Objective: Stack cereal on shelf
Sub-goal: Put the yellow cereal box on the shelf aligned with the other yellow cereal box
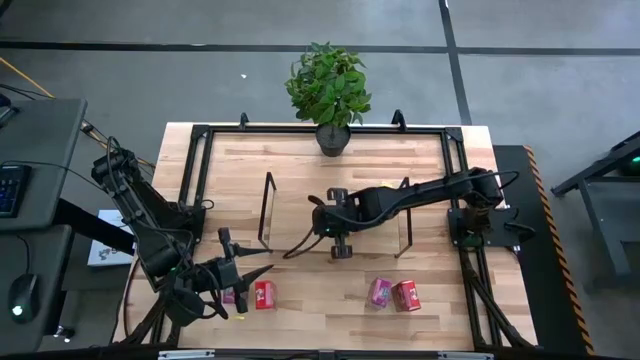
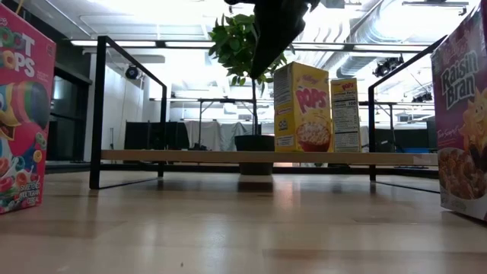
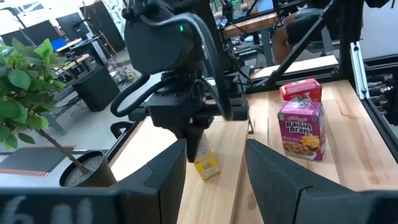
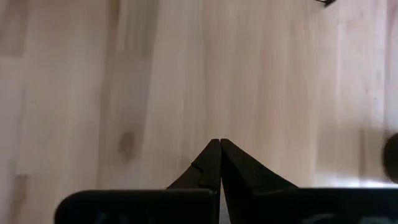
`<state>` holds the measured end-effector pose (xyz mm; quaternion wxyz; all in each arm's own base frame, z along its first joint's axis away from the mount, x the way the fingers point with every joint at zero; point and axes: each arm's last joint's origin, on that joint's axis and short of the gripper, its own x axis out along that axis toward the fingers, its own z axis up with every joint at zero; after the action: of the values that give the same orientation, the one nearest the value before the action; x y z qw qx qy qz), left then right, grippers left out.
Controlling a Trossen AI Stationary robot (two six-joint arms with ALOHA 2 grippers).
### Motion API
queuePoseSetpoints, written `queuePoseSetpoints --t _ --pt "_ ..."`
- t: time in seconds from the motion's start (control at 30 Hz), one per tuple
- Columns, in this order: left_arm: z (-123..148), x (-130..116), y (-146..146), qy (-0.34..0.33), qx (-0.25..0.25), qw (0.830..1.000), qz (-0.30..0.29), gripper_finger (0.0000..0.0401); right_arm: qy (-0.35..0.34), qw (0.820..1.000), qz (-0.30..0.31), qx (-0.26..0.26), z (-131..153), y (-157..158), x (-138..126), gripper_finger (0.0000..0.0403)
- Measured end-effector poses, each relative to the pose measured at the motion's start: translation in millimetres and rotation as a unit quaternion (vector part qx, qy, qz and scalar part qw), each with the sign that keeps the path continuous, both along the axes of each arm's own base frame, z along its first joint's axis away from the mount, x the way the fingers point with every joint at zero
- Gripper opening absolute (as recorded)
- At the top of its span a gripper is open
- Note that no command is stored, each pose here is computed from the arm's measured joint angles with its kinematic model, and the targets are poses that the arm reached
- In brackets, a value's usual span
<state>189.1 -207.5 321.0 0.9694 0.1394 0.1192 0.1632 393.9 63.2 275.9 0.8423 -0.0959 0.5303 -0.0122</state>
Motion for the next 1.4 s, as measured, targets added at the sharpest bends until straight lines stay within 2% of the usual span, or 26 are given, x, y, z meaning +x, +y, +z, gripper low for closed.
queuePoseSetpoints --t 0.17,0.33,0.77,1.23,1.4 --pt "0 3 3 0.002 -0.001 1.000 0.005 0.0157 0.023 1.000 0.002 -0.014 -2 -2 -4 0.0000" --pt "0 6 5 0.005 -0.006 1.000 0.003 0.0157 0.051 0.997 -0.013 -0.050 -3 -5 -10 0.0000" --pt "0 6 5 0.007 -0.007 1.000 0.002 0.0157 0.084 0.992 -0.079 -0.060 -6 -18 -17 0.0000" --pt "-1 6 5 0.007 -0.006 1.000 0.002 0.0157 0.106 0.985 -0.127 -0.054 -7 -22 -23 0.0000" --pt "-1 6 5 0.007 -0.006 1.000 0.002 0.0157 0.111 0.984 -0.124 -0.055 -7 -21 -24 0.0000"
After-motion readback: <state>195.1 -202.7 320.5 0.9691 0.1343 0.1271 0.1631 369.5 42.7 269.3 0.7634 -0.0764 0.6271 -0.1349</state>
